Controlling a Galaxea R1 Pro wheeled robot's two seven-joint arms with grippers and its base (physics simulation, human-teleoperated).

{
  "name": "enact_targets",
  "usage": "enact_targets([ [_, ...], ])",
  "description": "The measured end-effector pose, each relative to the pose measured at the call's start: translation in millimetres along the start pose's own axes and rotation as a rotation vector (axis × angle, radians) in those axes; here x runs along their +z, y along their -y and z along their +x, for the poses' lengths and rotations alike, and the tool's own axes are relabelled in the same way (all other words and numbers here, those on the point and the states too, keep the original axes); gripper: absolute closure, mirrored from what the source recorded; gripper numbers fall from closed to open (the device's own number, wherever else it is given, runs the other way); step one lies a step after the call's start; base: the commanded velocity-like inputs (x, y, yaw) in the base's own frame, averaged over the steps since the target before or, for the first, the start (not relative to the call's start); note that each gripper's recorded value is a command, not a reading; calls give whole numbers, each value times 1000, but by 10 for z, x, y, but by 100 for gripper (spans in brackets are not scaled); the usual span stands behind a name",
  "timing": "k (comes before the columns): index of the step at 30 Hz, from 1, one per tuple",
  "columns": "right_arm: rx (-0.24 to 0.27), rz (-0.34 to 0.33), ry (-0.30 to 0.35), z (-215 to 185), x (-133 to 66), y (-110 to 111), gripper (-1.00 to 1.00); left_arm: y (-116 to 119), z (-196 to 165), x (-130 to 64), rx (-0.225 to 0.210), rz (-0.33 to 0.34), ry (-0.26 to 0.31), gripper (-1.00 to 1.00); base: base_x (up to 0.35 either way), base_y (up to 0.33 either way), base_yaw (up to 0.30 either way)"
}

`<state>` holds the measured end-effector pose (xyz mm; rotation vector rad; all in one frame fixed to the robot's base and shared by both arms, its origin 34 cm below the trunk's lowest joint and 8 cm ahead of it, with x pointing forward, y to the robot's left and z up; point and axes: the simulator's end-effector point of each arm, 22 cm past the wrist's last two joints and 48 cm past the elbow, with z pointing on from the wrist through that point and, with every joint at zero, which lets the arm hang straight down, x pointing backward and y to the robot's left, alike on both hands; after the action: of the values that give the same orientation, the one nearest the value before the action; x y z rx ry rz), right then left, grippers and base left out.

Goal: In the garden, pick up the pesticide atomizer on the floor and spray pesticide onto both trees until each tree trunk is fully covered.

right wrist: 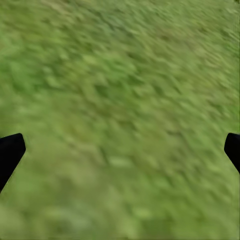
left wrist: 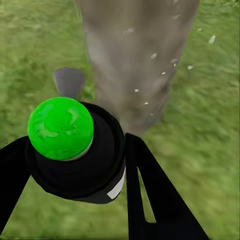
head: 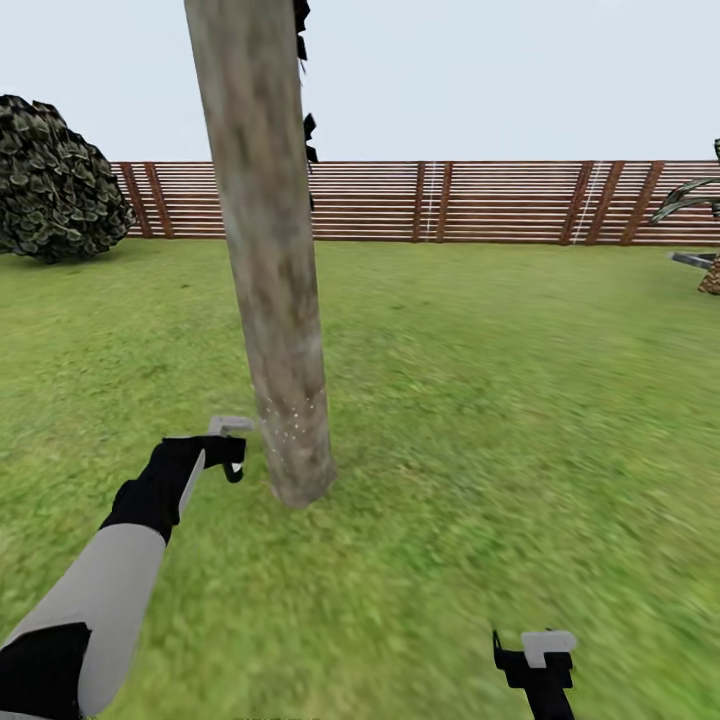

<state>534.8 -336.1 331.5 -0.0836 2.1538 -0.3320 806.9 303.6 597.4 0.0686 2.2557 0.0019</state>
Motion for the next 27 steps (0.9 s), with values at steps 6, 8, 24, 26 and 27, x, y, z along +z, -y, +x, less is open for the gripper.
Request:
enact_targets([
  [6,0,0,1,-2,-1,2,-100,95,52,11,-1,18,-6,100,106,-74,53],
  [8,0,1,1,-2,-2,3,-100,111,53,12,0,20,-6,100,220,-180,3],
  [24,0,1,1,-4,1,3,-100,154,63,20,0,24,-7,100,85,-249,0],
  [26,0,1,1,-4,1,3,-100,155,63,20,0,24,-7,100,0,-275,0],
  [27,0,1,1,-2,0,3,-100,156,63,20,0,24,-7,100,0,-275,0],
])
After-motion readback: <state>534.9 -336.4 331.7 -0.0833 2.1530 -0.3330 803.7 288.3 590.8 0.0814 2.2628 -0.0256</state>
